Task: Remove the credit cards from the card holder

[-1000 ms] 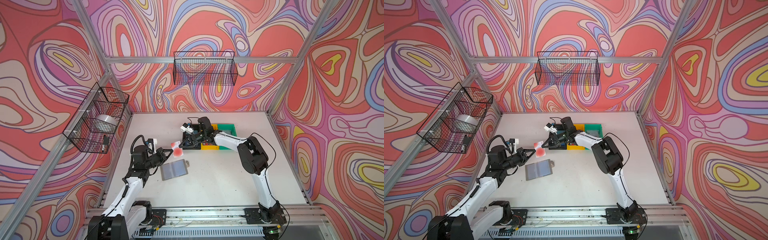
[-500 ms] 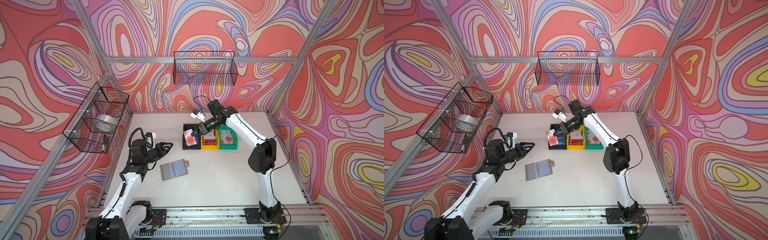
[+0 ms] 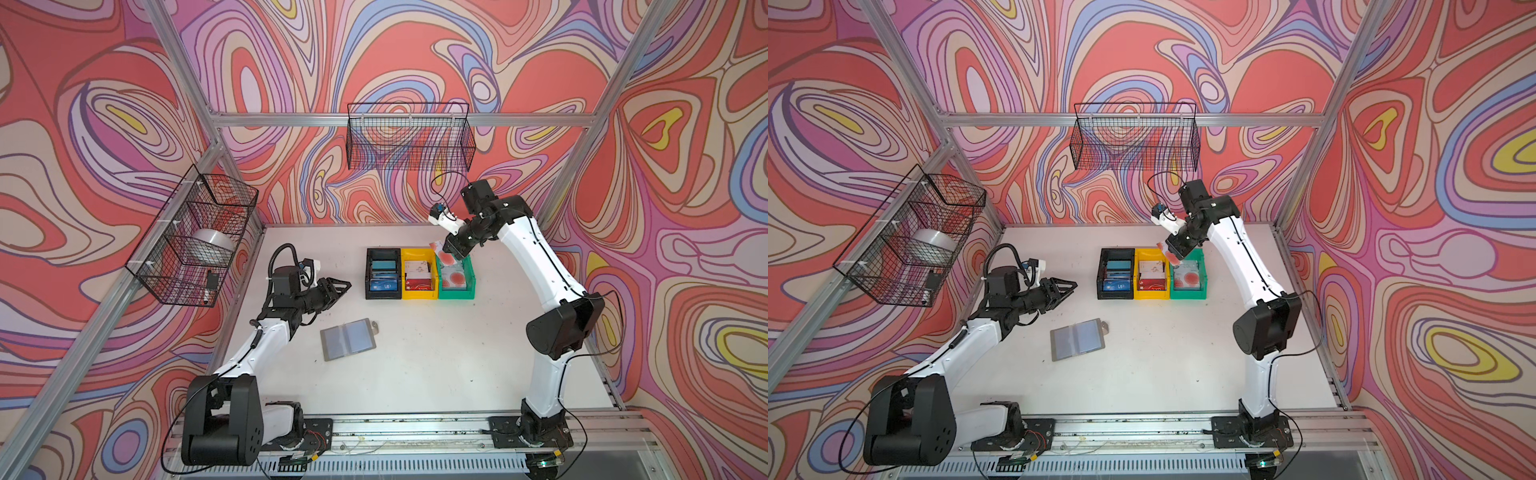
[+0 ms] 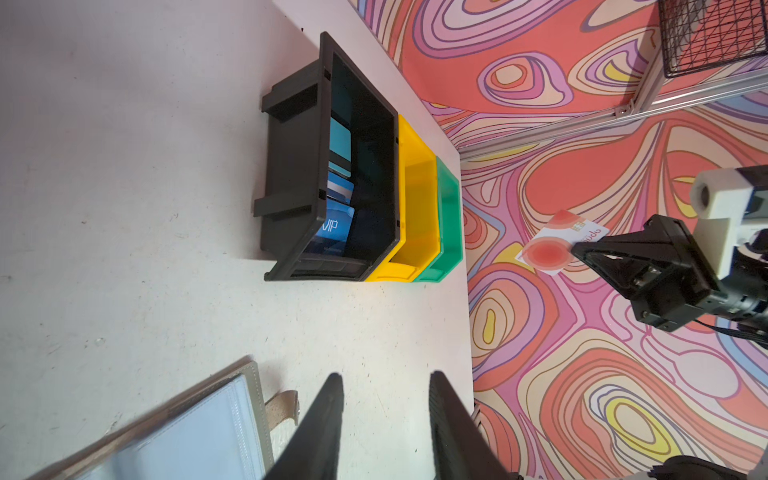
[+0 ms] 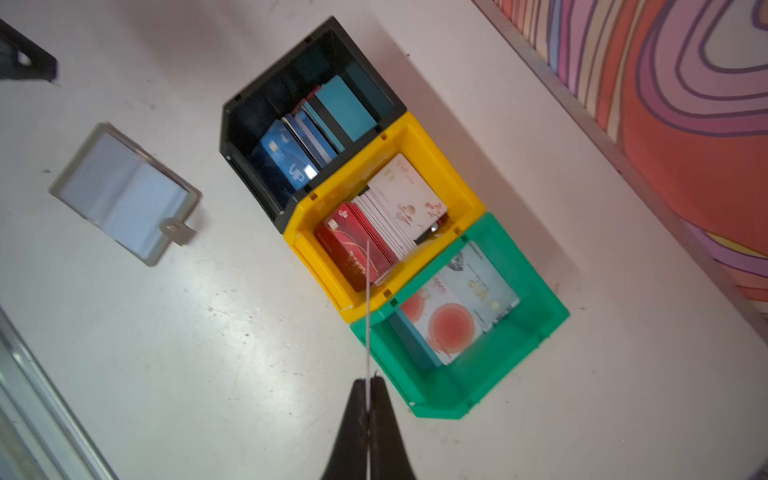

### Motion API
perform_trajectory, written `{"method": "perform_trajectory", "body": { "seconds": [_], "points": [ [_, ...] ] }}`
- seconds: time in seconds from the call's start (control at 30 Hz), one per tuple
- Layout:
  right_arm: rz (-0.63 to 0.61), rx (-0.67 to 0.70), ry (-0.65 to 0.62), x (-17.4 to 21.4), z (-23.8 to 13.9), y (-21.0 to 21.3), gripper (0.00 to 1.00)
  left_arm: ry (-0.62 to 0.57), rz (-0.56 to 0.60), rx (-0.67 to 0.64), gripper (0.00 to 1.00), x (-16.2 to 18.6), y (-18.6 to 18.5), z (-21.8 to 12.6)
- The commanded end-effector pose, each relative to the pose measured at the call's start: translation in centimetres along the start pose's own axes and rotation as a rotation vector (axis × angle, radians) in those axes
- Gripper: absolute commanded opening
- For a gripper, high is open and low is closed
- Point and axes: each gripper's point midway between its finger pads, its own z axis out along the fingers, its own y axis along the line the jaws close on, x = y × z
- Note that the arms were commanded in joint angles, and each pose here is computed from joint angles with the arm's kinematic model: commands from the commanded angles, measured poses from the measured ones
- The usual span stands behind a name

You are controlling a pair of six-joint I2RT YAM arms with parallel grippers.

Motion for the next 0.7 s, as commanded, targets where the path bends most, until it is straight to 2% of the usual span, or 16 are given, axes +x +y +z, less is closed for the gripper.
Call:
{"method": "perform_trajectory", "body": {
  "seconds": [0.0,0.23,0.43,0.67],
  "points": [
    [-0.182,0.115,0.111,2.3,0.7,-2.7,0.00,-0.004,0.044,0.027,0.38,-0.7,-1.1,-0.2],
    [-0.327,0.116,0.224,5.0,3.2,-4.4,0.00,-0.021,0.034,0.010,0.38,-0.9,-0.9,-0.3],
    [-0.351,0.054,0.306,7.2,5.7,-3.9,0.00,-0.029,0.027,0.000,0.38,-1.1,-0.9,-0.4],
    [-0.366,-0.001,0.331,9.3,7.6,-2.6,0.00,-0.028,0.024,-0.011,0.38,-0.8,-0.7,-0.6]
  ]
}}
